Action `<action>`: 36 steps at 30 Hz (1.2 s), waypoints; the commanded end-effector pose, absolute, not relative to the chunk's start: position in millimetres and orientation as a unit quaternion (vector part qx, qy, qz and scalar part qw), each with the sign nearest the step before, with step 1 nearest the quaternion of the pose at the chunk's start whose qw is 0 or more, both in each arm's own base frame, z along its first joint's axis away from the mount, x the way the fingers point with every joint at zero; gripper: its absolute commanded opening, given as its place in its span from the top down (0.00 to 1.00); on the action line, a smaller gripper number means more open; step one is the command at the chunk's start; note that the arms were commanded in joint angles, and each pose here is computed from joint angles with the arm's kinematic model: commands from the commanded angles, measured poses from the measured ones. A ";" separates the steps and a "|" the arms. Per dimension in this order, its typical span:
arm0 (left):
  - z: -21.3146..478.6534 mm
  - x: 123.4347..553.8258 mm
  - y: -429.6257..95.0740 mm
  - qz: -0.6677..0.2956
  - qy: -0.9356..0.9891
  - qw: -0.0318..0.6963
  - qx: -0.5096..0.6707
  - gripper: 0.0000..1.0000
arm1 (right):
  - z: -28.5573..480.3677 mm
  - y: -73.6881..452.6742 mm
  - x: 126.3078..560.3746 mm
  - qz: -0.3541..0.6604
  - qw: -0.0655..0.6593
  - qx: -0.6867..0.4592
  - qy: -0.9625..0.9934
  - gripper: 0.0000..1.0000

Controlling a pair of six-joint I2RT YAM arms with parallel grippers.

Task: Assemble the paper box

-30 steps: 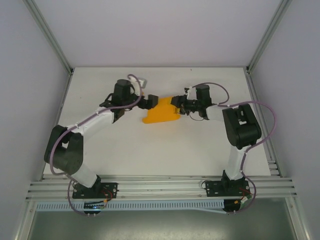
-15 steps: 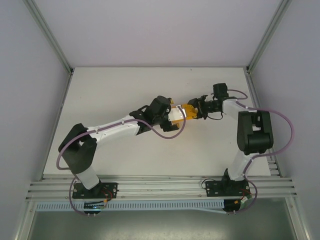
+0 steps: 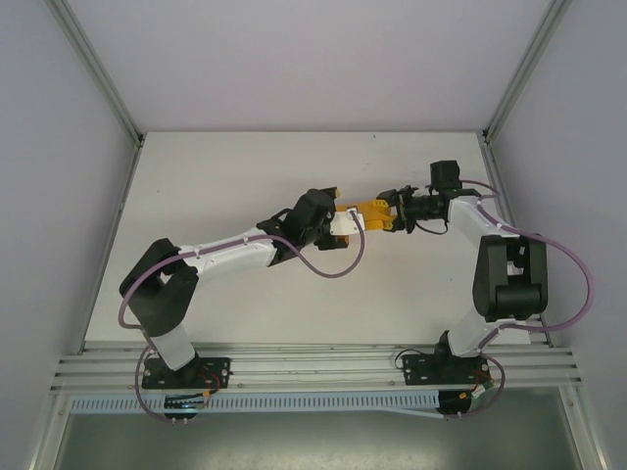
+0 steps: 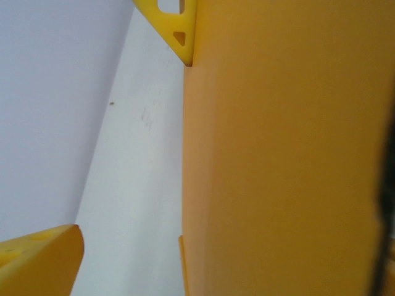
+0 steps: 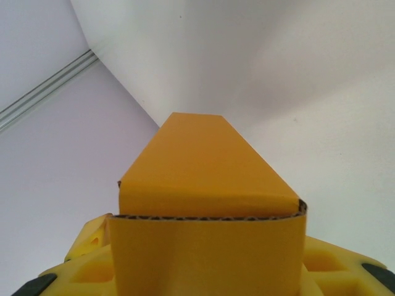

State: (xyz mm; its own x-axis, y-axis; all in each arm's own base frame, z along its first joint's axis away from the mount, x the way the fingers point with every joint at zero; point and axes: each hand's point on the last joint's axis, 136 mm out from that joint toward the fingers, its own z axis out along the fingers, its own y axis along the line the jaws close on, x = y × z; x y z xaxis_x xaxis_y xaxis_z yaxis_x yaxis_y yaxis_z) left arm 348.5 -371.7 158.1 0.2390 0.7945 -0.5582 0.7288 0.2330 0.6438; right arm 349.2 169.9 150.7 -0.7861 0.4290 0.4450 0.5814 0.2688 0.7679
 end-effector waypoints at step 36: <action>149.4 279.2 -305.8 -0.117 0.694 0.257 0.663 0.76 | 258.7 55.8 360.3 -0.287 -0.492 -0.077 -0.818 0.01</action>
State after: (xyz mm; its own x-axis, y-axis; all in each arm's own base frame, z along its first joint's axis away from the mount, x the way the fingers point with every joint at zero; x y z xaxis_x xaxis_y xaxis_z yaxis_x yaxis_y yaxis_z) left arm 311.2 -314.6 170.3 0.0692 0.8312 -0.5517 0.9211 0.1591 0.3552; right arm 349.9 63.5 257.7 -0.6089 0.5274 -0.5925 -0.0361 0.7278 0.6849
